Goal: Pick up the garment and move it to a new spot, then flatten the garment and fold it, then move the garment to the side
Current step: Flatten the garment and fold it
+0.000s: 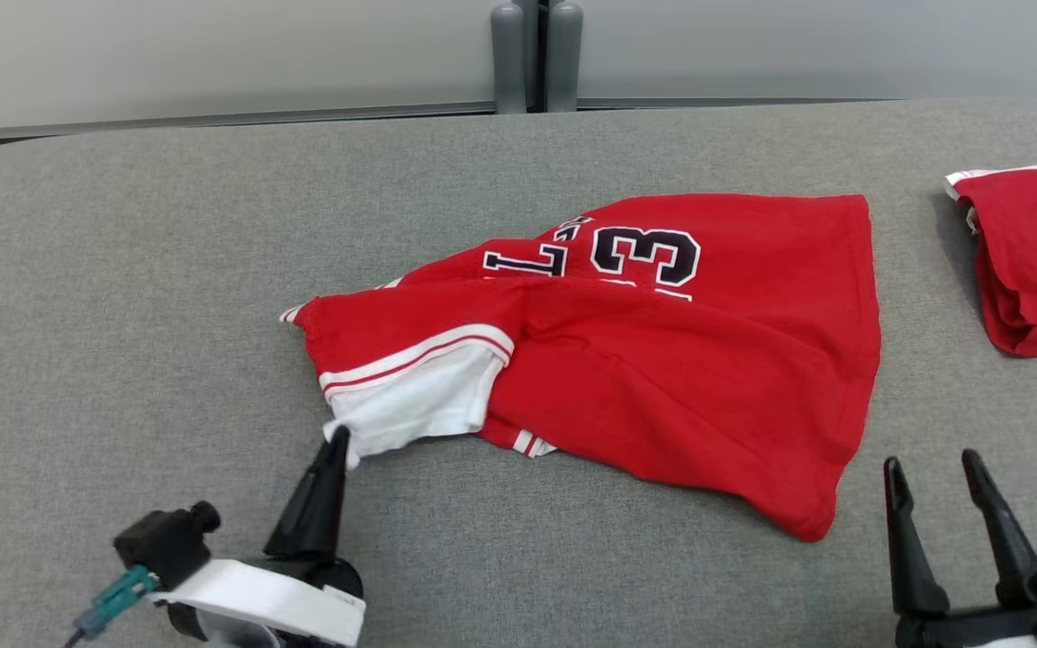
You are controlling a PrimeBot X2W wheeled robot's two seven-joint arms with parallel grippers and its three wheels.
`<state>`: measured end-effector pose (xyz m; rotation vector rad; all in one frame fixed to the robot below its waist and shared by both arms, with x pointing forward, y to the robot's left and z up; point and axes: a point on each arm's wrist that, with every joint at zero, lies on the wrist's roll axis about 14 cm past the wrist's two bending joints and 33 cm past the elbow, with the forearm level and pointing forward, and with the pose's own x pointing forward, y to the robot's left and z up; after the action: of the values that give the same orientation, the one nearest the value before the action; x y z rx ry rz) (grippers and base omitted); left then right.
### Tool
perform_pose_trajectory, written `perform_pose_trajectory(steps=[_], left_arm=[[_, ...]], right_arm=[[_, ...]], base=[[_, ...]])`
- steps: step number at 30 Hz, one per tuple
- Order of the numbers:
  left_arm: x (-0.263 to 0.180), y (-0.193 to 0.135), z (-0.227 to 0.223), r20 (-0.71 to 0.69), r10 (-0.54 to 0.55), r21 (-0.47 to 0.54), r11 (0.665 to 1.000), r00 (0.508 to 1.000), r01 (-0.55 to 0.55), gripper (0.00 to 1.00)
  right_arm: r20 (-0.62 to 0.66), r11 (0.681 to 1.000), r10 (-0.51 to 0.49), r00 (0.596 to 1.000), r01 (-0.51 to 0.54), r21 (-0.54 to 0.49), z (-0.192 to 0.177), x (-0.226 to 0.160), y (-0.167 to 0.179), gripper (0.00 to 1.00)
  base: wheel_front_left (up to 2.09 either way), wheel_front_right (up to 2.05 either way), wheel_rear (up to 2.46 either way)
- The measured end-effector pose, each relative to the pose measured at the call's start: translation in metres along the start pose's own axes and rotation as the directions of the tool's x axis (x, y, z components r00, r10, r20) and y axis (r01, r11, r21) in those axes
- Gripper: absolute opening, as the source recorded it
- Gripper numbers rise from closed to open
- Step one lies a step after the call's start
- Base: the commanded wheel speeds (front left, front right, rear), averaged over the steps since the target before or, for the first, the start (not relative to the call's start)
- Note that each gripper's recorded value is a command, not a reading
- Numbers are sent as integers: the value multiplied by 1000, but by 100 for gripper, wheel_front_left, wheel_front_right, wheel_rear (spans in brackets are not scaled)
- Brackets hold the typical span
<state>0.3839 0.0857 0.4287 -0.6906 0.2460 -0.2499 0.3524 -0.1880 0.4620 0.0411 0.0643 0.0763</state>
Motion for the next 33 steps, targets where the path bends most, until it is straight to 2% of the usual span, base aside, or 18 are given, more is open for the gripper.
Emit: perform_pose_trajectory(steps=[5,8,10,13,16,17,20,21,24,28,33], left_arm=[[3,13,41,111,20,-29,999,994,-17,0],[5,21,54,137,38,-15,999,990,-36,0],[6,24,58,148,47,-13,999,988,-45,0],[7,31,64,158,62,0,998,985,-63,0],[8,35,67,163,74,2,997,984,-75,0],[9,36,68,164,77,4,997,983,-79,0],[10,37,68,165,80,4,997,983,-82,0],[10,37,68,165,80,4,997,983,-82,0],[10,37,69,165,84,10,996,983,-87,0],[9,37,68,162,85,14,996,983,-89,0],[8,37,69,165,88,15,996,982,-92,0]], right_arm=[[-100,989,42,994,-27,143,-31,-14,17,100],[-146,961,49,988,-7,275,-46,-17,23,100],[-182,923,51,982,23,384,-58,-19,27,100],[-239,837,68,969,75,542,-74,-25,36,100],[-261,757,92,961,103,645,-78,-23,40,100],[-272,704,94,958,130,698,-80,-22,40,100],[-283,620,100,954,162,767,-80,-18,43,100],[-283,620,100,954,162,767,-80,-18,43,100],[-288,550,117,951,179,816,-78,-14,46,100],[-265,484,121,957,176,857,-69,-5,45,100],[-254,455,111,961,178,872,-64,-2,39,100]], base=[[0,0,0],[0,0,0],[0,0,0],[0,0,0],[0,0,0],[0,0,0],[0,0,0],[0,0,0],[0,0,0],[0,0,0],[0,0,0]])
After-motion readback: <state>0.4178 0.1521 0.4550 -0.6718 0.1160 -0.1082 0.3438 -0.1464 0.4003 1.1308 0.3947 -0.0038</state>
